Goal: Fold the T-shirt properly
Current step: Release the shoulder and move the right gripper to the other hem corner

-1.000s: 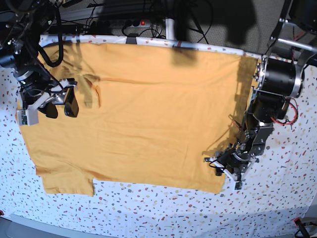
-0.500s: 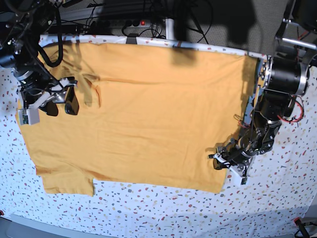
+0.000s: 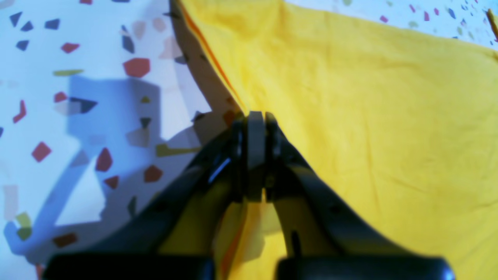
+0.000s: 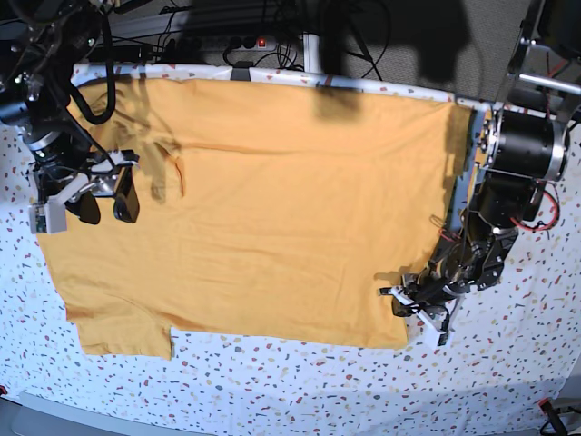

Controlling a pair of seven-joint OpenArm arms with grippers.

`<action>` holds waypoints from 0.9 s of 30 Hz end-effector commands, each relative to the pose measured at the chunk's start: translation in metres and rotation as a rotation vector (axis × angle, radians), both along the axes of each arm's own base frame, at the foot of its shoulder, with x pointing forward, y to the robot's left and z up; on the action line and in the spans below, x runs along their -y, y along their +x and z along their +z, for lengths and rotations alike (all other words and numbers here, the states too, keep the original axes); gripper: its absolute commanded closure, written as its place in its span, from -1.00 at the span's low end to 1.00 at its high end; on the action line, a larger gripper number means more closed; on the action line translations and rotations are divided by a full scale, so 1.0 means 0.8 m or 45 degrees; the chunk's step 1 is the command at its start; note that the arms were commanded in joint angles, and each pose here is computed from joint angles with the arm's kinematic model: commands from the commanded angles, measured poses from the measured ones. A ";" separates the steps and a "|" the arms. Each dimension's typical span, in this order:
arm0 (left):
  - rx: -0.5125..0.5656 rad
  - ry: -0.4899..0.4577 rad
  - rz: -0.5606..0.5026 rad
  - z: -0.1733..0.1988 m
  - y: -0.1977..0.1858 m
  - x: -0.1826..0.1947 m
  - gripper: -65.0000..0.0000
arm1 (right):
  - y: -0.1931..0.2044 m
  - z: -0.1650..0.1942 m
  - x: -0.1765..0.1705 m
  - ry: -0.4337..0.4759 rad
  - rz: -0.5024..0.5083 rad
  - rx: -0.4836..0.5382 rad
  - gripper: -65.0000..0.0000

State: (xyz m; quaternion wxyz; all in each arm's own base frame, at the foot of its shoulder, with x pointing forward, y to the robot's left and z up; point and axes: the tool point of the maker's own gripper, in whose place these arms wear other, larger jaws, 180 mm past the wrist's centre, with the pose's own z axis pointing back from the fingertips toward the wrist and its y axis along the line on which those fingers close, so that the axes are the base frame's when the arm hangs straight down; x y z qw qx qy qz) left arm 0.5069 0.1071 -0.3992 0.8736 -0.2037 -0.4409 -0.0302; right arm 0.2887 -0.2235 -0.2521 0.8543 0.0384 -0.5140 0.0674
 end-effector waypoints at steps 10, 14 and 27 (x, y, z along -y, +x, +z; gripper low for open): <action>0.108 -0.028 0.013 0.039 0.027 -0.001 1.00 | 0.107 -0.016 0.085 0.009 -0.104 -0.008 -0.08; 0.107 -0.028 0.013 0.038 0.026 -0.001 1.00 | 0.147 -0.061 0.135 -0.008 -0.147 -0.169 -0.08; 0.110 -0.029 0.014 0.039 0.027 -0.001 1.00 | 0.216 -0.059 0.271 -0.166 -0.435 -0.214 -0.08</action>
